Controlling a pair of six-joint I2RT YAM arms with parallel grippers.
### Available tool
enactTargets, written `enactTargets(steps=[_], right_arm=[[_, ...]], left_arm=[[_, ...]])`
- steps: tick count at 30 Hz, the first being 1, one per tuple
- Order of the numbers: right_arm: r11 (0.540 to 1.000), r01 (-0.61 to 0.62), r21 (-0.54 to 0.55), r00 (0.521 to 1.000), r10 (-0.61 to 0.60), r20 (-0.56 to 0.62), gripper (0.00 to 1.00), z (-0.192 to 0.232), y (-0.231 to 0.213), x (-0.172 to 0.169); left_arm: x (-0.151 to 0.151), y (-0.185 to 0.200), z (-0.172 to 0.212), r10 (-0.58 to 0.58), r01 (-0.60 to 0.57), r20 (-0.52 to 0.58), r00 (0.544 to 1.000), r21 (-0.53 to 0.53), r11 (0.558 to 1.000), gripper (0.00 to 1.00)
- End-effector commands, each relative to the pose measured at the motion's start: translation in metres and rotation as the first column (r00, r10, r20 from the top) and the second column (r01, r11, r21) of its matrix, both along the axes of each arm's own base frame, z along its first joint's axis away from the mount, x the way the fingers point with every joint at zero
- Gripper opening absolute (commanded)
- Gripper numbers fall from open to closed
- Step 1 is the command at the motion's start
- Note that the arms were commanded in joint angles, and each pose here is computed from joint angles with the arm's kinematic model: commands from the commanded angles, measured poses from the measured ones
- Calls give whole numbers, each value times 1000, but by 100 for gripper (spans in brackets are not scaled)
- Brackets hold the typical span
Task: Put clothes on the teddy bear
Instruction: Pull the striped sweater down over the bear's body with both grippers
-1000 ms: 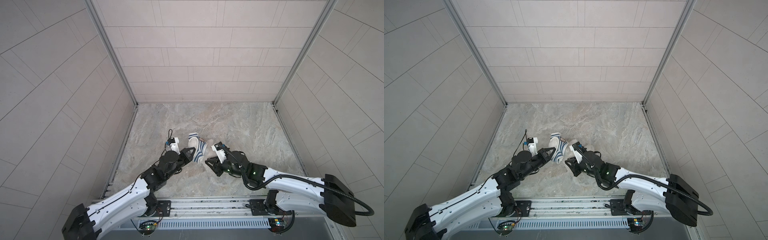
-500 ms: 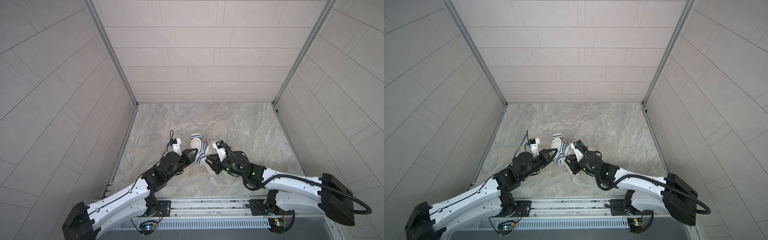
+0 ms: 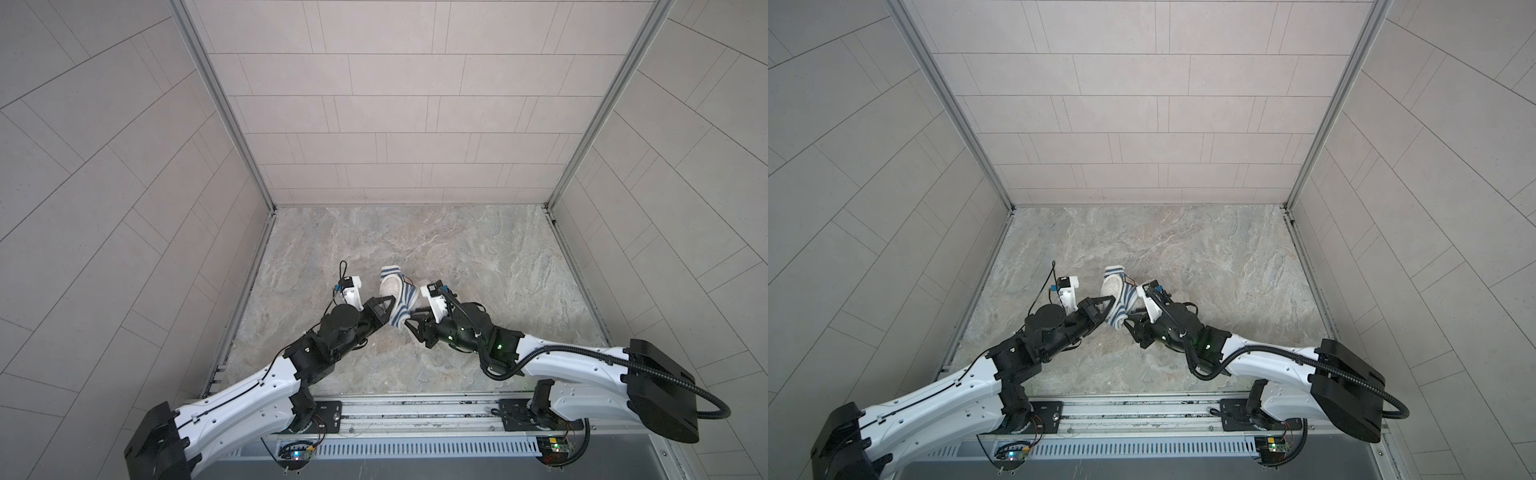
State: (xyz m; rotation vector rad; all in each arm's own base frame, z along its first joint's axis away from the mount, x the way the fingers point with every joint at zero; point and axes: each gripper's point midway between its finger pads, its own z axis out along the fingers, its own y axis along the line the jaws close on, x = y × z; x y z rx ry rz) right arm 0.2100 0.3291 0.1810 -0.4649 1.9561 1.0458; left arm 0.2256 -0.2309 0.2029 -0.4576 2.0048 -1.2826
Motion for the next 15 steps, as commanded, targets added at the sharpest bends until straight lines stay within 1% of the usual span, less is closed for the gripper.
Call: enactTargets(steps=[1,6,15], right_arm=[[998,-11,70,1000,9,30,40,24,8,-1],[999,6,53,999,-8,43,40,23,5,1],[999,34,0,999,-34,30,12,14,-1,3]], left_arm=[[-1,-4,14,-8,10,42,999,-44,999,0],[-1,-4,13,-9,11,42,999,-40,999,0],[0,-3,13,-4,6,43,999,-40,999,0]])
